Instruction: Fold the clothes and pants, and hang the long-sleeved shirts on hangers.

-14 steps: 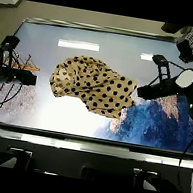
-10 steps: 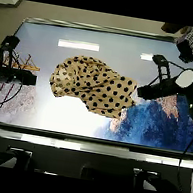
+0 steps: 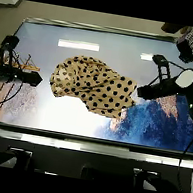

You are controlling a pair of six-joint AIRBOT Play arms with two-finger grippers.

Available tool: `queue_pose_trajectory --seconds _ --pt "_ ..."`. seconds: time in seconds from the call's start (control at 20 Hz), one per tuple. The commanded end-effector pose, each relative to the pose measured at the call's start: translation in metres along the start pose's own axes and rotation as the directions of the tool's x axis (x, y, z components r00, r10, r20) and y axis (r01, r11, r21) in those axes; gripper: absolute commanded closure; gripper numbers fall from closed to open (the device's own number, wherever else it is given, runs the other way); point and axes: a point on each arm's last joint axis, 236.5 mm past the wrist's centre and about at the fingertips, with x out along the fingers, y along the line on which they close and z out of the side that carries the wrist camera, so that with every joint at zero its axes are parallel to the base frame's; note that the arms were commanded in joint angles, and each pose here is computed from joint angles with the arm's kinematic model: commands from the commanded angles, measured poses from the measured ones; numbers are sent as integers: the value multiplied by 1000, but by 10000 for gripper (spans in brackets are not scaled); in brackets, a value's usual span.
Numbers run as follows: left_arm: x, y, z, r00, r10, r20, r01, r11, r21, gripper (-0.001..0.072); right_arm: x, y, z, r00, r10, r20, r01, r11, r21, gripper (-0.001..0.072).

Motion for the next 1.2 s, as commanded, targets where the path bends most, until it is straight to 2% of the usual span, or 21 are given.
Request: queue_pose_trajectory --seconds 0.0,0.1,0.25,0.4,0.5,0.55,0.65,0.7,0.75,0.8,0.85,1.05,1.15 --pt "26 27 -11 998 28 -62 -39 982 -185 -13 0 1 6 1000 4 23 -4 1000 2 683" --pt "60 43 -27 991 -50 -124 3 935 -354 -13 0 2 7 1000 6 28 -6 1000 3 683" --pt "110 30 -44 946 -286 -154 180 856 -485 -13 0 3 7 999 12 31 -12 1000 5 681" --pt "147 5 -49 903 -404 -147 266 795 -545 -13 0 5 1 1000 18 3 -18 999 47 627" --pt "167 -9 -58 892 -418 -174 263 791 -553 -13 0 5 -3 1000 21 -13 -20 996 92 621" --pt "173 -15 -62 889 -419 -187 260 796 -547 -13 0 6 -5 999 23 -22 -21 995 95 565" --pt "182 -27 -70 880 -425 -212 259 804 -535 -13 0 6 -7 999 23 -30 -20 995 102 326" --pt "185 -32 -72 876 -428 -221 260 807 -531 125 1 4 -8 999 18 -34 -14 992 122 292" --pt "185 -33 -74 873 -431 -227 261 808 -529 556 6 3 -11 999 19 -46 -12 989 145 277" --pt "185 -33 -73 874 -431 -225 263 808 -527 679 14 2 -17 998 22 -65 -11 985 174 137" --pt "184 -34 -72 874 -433 -222 266 807 -528 679 28 2 -28 995 34 -92 -14 978 208 18" --pt "181 -33 -60 881 -430 -200 277 809 -518 681 96 30 -48 975 209 -70 -169 911 376 16" --pt "181 -32 -57 882 -429 -194 280 810 -515 681 127 24 -48 978 207 -39 -172 892 418 17"
